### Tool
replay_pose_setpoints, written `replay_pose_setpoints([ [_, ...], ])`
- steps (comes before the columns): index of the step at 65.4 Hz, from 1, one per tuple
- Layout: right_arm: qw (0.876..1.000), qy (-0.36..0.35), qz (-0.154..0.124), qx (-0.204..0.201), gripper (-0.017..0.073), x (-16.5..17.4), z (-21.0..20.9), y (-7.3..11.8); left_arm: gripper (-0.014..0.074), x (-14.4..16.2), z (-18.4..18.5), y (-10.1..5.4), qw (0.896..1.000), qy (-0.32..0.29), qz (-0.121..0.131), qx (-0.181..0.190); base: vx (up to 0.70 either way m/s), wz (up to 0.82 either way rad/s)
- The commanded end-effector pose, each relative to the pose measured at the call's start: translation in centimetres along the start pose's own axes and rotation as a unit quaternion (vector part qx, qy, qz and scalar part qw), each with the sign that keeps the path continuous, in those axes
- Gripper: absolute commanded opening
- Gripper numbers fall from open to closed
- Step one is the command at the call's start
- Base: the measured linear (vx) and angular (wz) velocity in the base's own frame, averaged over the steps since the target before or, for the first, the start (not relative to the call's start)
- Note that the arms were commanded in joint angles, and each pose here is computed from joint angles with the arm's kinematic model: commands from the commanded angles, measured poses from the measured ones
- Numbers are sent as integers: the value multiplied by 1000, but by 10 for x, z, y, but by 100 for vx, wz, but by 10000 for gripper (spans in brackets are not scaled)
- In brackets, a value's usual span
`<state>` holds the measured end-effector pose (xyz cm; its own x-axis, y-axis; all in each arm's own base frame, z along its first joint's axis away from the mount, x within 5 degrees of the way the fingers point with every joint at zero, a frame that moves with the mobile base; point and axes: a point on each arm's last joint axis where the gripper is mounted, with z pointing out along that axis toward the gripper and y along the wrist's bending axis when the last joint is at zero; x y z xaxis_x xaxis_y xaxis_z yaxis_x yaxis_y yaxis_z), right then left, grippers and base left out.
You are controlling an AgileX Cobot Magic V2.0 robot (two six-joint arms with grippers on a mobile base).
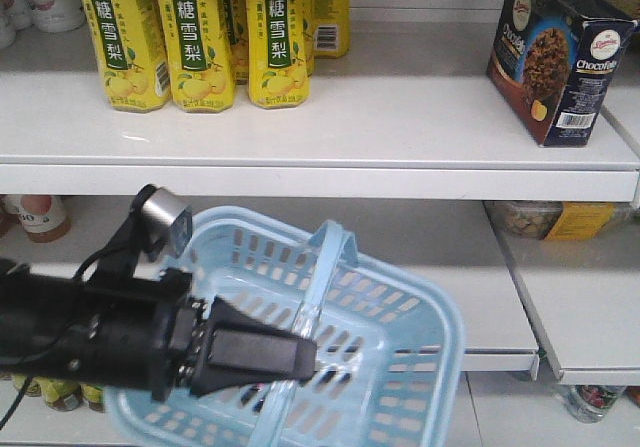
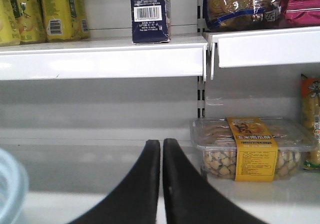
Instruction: Left arm holds basket, right arm returns cookies
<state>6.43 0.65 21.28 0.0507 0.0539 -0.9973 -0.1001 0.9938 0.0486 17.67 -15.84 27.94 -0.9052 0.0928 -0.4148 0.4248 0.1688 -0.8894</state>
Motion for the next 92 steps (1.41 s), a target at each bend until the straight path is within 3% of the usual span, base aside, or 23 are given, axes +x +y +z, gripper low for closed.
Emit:
replay_pose_setpoints([
  [1, 999, -43, -8, -4, -8, -15, 1, 1, -6, 18, -13, -27, 998, -16, 49, 21, 0, 0],
  [9, 999, -43, -8, -4, -8, -15, 1, 1, -6, 46, -27, -30, 993, -35, 101, -44, 0, 0],
  [14, 999, -43, -8, -4, -8, -15, 1, 1, -6, 63, -37, -27, 981, -54, 150, -108, 0, 0],
  [21, 999, -43, -8, -4, -8, -15, 1, 1, -6, 83, -53, -14, 950, -84, 215, -208, 0, 0],
  [27, 999, -43, -8, -4, -8, -15, 1, 1, -6, 98, -67, -2, 913, -123, 266, -285, 0, 0],
  [39, 999, -43, -8, -4, -8, -15, 1, 1, -6, 112, -90, 20, 851, -215, 277, -392, 0, 0],
  [48, 999, -43, -8, -4, -8, -15, 1, 1, -6, 119, -102, 33, 808, -273, 282, -440, 0, 0],
  [51, 999, -43, -8, -4, -8, -15, 1, 1, -6, 122, -105, 37, 800, -289, 278, -446, 0, 0],
  [57, 999, -43, -8, -4, -8, -15, 1, 1, -6, 126, -109, 40, 782, -308, 296, -455, 0, 0],
  [66, 999, -43, -8, -4, -8, -15, 1, 1, -6, 133, -110, 48, 773, -341, 296, -445, 0, 0],
  [73, 999, -43, -8, -4, -8, -15, 1, 1, -6, 140, -114, 54, 769, -382, 259, -443, 0, 0],
  [75, 999, -43, -8, -4, -8, -15, 1, 1, -6, 141, -117, 54, 763, -390, 251, -450, 0, 0],
  [92, 999, -43, -8, -4, -8, -15, 1, 1, -6, 150, -133, 47, 679, -426, 297, -519, 0, 0],
])
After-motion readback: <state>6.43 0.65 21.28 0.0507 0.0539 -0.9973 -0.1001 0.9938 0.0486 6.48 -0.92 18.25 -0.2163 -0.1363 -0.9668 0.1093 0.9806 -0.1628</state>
